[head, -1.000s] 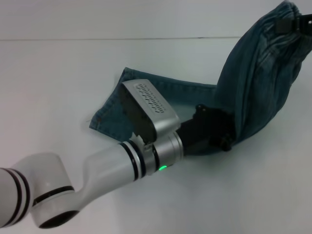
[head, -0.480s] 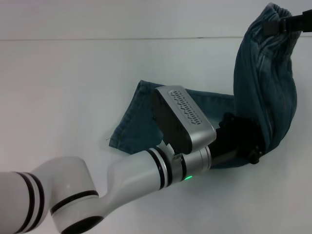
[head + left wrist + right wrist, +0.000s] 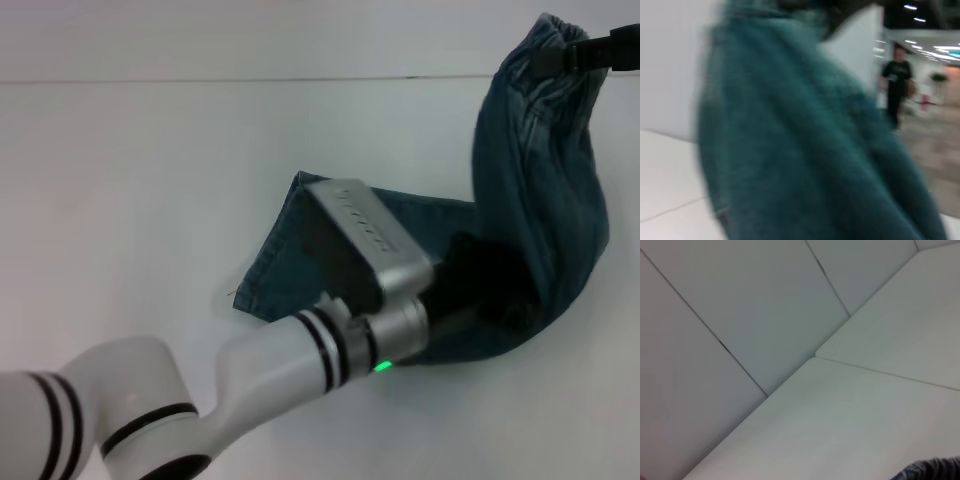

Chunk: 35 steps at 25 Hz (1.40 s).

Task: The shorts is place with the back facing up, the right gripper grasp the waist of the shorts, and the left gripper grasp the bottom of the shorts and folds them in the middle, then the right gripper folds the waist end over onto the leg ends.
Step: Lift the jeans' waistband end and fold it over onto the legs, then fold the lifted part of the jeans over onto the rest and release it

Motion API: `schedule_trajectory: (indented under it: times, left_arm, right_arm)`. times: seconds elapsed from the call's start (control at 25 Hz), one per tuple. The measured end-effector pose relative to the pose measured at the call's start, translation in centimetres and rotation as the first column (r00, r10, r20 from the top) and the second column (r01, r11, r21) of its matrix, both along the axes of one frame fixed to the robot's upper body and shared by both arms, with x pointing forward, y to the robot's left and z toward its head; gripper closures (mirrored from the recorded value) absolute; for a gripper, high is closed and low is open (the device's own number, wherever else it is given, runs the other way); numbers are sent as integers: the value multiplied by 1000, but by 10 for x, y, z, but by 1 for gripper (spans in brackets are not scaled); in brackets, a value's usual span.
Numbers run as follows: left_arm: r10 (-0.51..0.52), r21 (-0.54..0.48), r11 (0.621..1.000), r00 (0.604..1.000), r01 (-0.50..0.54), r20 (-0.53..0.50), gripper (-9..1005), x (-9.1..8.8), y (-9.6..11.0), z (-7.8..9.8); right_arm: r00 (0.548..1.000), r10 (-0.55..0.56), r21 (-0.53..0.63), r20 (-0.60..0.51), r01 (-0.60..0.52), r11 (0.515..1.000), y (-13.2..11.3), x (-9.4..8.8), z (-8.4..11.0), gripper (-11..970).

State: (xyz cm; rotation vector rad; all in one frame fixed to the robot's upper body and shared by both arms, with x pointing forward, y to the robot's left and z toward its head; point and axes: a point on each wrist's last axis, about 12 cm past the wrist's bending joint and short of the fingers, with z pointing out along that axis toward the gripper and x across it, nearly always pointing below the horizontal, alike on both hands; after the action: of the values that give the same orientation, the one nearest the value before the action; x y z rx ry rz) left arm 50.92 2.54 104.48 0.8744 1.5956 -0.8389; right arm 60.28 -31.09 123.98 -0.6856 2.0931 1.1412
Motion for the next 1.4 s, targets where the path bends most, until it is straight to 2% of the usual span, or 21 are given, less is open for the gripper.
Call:
schedule_trajectory:
  times: [0.16, 0.32, 0.52, 0.6, 0.84, 0.96, 1.08, 1.2, 1.32, 1.4]
  left_arm:
    - [173, -67, 982, 984, -176, -43, 984, 7, 29, -9]
    - [318, -150, 934, 946, -323, -53, 982, 4, 70, -20]
    - [502, -252, 833, 864, -493, -33, 909, -8, 124, -28]
    - [572, -281, 783, 820, -555, -24, 873, -14, 145, -31]
    - [729, -337, 630, 683, -700, -55, 682, -29, 193, -37]
    - [788, -340, 548, 607, -765, -96, 637, -34, 210, -41]
    - [816, -338, 500, 565, -797, -125, 593, -38, 219, -44]
    - [818, -339, 483, 554, -807, -154, 542, -41, 225, -47]
    - [812, -331, 481, 555, -812, -180, 480, -42, 226, -49]
    - [808, -328, 483, 557, -812, -189, 455, -42, 226, -50]
  right_arm:
    - [1000, 5, 7, -9, -5, 1000, -1, 0, -5, 860]
    - [1000, 13, 14, -9, -12, 1000, 0, 1, -9, 845]
    - [999, 46, 22, 5, -46, 999, 12, 6, -13, 826]
    - [998, 68, 16, 14, -69, 998, 22, 10, -17, 818]
    - [983, 185, -34, 21, -184, 982, 81, 27, -40, 795]
    - [964, 265, -90, 10, -263, 961, 121, 30, -51, 784]
    - [953, 303, -152, 2, -300, 942, 150, 30, -61, 772]
    - [951, 310, -205, 1, -303, 931, 165, 31, -66, 761]
    - [952, 307, -220, 5, -298, 929, 169, 31, -69, 749]
    - [951, 310, -218, 7, -301, 928, 168, 30, -69, 653]
